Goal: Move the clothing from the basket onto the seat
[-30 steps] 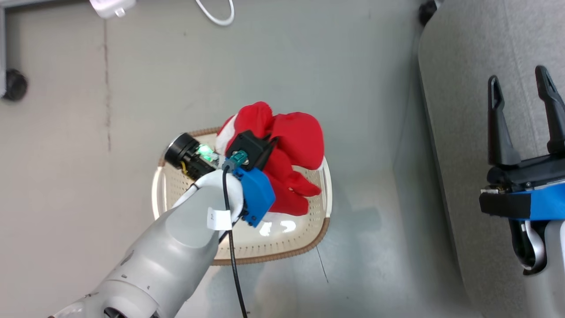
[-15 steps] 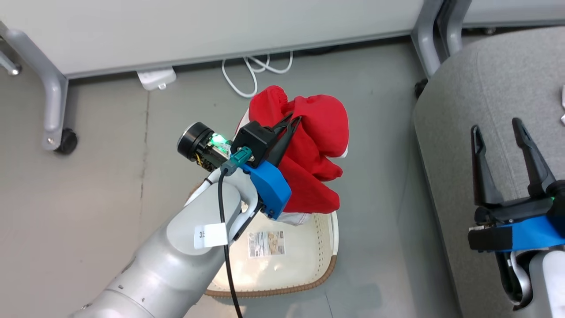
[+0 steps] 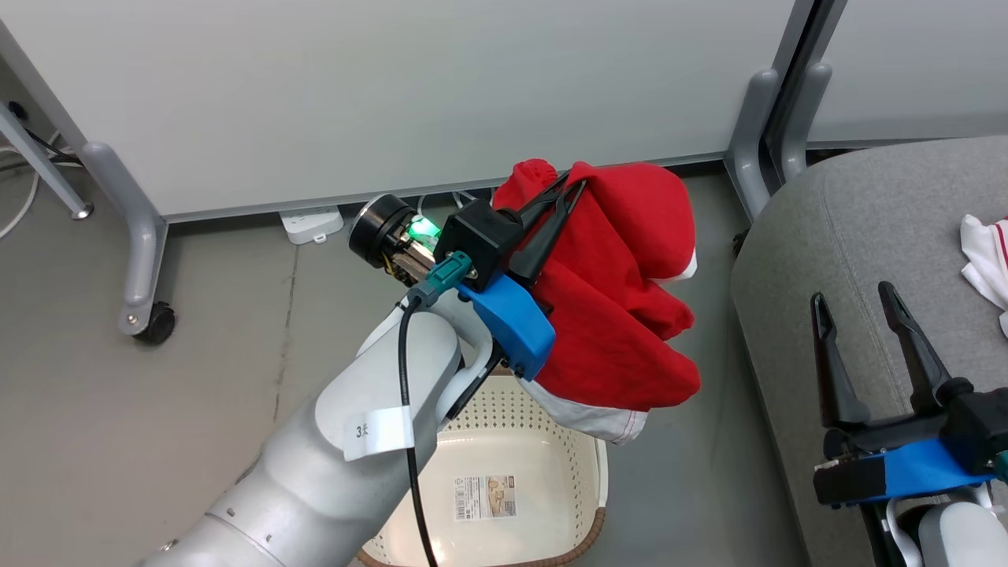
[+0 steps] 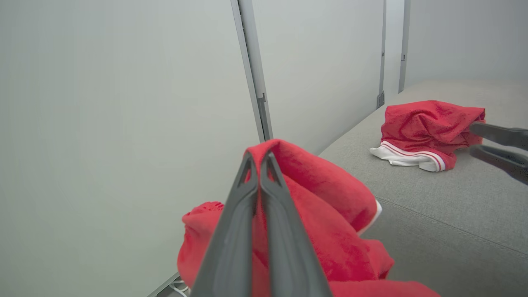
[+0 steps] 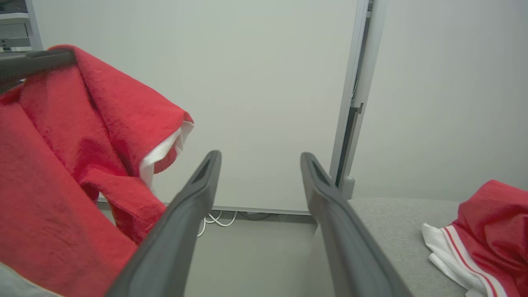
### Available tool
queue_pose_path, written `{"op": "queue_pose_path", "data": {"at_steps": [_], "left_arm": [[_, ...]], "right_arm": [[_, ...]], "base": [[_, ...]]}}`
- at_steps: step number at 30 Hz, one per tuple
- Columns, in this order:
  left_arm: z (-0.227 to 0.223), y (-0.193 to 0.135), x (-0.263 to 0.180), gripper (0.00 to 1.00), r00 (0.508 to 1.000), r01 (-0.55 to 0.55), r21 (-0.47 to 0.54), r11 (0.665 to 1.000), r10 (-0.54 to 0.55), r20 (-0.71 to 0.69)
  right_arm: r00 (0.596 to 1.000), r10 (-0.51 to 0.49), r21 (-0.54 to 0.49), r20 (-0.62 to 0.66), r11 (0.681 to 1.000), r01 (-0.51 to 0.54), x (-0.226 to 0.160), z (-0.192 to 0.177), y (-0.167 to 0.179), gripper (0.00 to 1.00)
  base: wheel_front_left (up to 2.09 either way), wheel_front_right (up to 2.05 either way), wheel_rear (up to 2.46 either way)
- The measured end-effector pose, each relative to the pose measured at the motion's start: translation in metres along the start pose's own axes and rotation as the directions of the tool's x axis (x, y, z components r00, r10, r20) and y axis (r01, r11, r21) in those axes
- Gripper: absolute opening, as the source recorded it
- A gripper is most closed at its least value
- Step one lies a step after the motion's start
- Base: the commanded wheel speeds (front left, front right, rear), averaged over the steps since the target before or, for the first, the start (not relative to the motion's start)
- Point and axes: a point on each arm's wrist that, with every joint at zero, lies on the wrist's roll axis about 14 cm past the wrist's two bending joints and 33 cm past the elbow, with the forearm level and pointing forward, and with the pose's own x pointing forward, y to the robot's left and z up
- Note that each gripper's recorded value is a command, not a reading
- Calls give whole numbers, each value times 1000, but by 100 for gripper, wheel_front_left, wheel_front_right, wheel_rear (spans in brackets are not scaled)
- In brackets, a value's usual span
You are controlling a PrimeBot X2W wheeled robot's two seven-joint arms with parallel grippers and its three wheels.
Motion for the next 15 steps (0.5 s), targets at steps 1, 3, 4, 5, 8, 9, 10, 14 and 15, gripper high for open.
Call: {"op": "queue_pose_path", "data": {"at_steps": [1, 3, 4, 5, 8, 9, 10, 14, 15], "left_arm": [[5, -2, -1, 0, 1000, 2, 4, 1000, -2, 11], [14, -3, -2, 0, 1000, 3, 14, 1000, -4, 29], [18, -4, -2, 0, 999, 4, 18, 1000, -4, 36], [22, -5, -3, 0, 999, 4, 20, 1000, -5, 44], [29, -7, -3, 0, 998, 8, 28, 1000, -9, 56], [30, -8, -4, 0, 998, 10, 29, 1000, -11, 59], [32, -9, -4, 0, 998, 11, 26, 1000, -13, 61], [34, -14, -4, 0, 998, 22, 32, 999, -24, 65], [34, -14, -4, 0, 998, 24, 33, 999, -26, 65]], "right_arm": [[1000, 0, 2, 2, 1000, 0, -2, 1, 1, 100], [1000, -1, 7, 4, 1000, 1, -6, 3, 2, 100], [1000, -2, 7, 6, 1000, 2, -7, 4, 2, 100], [1000, -2, 8, 9, 1000, 2, -8, 5, 3, 100], [1000, -2, 11, 11, 1000, 2, -10, 7, 4, 100], [1000, -3, 12, 14, 1000, 2, -11, 8, 4, 100], [1000, -3, 13, 15, 1000, 3, -12, 8, 4, 100], [1000, -5, 16, 11, 1000, 5, -16, 7, 5, 100], [1000, -5, 17, 10, 1000, 5, -16, 7, 5, 100]], "base": [[0, 0, 0], [0, 0, 0], [0, 0, 0], [0, 0, 0], [0, 0, 0], [0, 0, 0], [0, 0, 0], [0, 0, 0], [0, 0, 0]]}}
